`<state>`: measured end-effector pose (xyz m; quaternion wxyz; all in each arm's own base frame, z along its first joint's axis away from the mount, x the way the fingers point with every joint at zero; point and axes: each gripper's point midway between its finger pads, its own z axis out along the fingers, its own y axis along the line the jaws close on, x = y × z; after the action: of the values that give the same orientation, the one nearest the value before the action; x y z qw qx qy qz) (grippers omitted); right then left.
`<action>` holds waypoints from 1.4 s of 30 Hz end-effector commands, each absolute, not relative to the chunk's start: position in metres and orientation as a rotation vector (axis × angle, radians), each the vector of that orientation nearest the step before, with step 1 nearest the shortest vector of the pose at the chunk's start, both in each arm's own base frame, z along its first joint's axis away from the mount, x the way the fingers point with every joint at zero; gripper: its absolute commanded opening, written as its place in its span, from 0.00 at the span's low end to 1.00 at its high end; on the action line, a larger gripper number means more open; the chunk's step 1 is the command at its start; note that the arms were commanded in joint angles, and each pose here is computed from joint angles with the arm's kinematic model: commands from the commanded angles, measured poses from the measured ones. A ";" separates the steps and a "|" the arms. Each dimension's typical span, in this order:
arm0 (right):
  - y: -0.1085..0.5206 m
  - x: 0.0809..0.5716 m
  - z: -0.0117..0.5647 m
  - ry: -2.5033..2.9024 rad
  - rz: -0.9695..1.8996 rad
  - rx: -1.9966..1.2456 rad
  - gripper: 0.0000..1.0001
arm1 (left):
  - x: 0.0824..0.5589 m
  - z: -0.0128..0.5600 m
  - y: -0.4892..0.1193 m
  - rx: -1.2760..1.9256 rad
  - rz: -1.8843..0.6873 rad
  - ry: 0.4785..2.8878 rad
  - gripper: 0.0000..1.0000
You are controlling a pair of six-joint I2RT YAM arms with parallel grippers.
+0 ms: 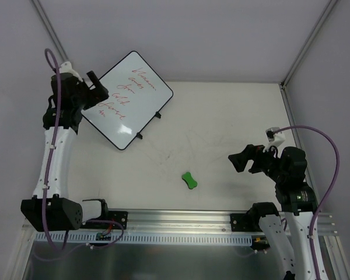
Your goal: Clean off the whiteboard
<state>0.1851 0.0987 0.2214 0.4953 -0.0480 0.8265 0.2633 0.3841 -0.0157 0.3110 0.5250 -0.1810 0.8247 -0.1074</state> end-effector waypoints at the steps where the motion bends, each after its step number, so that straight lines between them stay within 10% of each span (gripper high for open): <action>1: 0.120 0.188 0.236 1.930 0.757 -0.241 0.99 | 0.374 0.303 -0.006 -0.226 -0.371 2.005 0.95; 42: 0.190 0.189 0.241 1.917 1.129 -0.700 0.99 | 0.436 0.193 0.115 -0.183 -0.808 1.959 0.75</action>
<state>0.1823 0.1836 0.2198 0.3686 -0.2454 0.7800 0.4422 0.4238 0.1179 0.1724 0.4565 -0.1357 0.8264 -0.3003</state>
